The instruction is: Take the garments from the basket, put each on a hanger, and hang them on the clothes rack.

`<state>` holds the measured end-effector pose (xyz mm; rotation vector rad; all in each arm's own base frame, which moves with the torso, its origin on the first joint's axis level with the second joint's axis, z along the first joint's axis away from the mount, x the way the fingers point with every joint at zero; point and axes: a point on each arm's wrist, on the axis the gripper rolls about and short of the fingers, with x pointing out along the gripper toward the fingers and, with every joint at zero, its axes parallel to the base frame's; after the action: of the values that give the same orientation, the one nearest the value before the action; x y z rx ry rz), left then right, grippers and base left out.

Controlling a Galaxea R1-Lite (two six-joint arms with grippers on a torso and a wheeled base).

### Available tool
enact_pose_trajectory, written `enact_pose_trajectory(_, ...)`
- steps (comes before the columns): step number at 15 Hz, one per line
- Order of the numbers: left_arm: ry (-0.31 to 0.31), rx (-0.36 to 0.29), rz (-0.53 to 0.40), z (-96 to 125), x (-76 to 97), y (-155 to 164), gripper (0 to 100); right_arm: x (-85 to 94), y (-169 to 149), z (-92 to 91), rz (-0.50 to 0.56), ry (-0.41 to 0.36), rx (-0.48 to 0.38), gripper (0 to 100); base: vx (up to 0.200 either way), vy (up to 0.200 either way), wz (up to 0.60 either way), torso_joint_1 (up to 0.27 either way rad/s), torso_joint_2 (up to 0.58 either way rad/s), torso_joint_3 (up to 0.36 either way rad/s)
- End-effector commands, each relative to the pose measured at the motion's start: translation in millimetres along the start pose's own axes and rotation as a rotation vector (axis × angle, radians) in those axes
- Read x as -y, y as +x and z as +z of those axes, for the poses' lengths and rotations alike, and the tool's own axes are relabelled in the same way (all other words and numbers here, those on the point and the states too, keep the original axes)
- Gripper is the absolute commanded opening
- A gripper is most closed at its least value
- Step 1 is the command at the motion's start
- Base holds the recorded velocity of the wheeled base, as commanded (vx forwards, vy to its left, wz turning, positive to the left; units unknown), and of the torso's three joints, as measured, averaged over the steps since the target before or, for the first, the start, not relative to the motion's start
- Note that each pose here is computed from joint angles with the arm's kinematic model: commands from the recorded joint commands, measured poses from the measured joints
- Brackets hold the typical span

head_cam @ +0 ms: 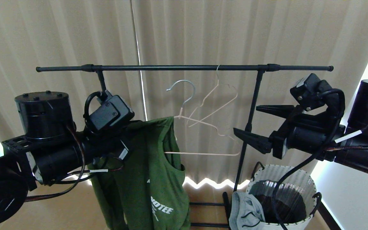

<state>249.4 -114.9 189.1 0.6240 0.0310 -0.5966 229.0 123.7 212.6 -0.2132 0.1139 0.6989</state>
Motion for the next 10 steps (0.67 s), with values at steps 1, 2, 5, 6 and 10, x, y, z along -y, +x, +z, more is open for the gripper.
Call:
enact_pose_trajectory(1, -0.028, -0.020, 0.021, -3, -1.3, 0, 0, 2.4, -9, 0.0, -0.020, 0.002, 0.005, 100, 0.000, 0.000, 0.00, 0.000, 0.00, 0.000)
enact_pose_trajectory(2, -0.081, -0.032, 0.056, -2, -3.1, 0, 0, 1.4, -12, -3.5, -0.032, 0.004, -0.007, 100, 0.000, 0.000, 0.00, 0.000, 0.00, 0.000)
enact_pose_trajectory(5, -0.183, -0.040, 0.100, 4, -0.4, 0, 0, -10.5, -17, -19.6, -0.003, 0.032, -0.059, 100, 0.000, 0.000, 0.00, 0.000, 0.00, 0.000)
enact_pose_trajectory(6, -0.205, -0.029, 0.099, 7, 0.3, 0, 0, -20.2, -16, -23.3, 0.034, 0.066, -0.065, 100, 0.000, 0.000, 0.00, 0.000, 0.00, 0.000)
enact_pose_trajectory(10, -0.283, 0.079, 0.088, 29, 1.0, 3, 0, -53.9, -6, -28.7, 0.141, 0.210, -0.078, 100, 0.000, 0.000, 0.00, 0.000, 0.00, 0.000)
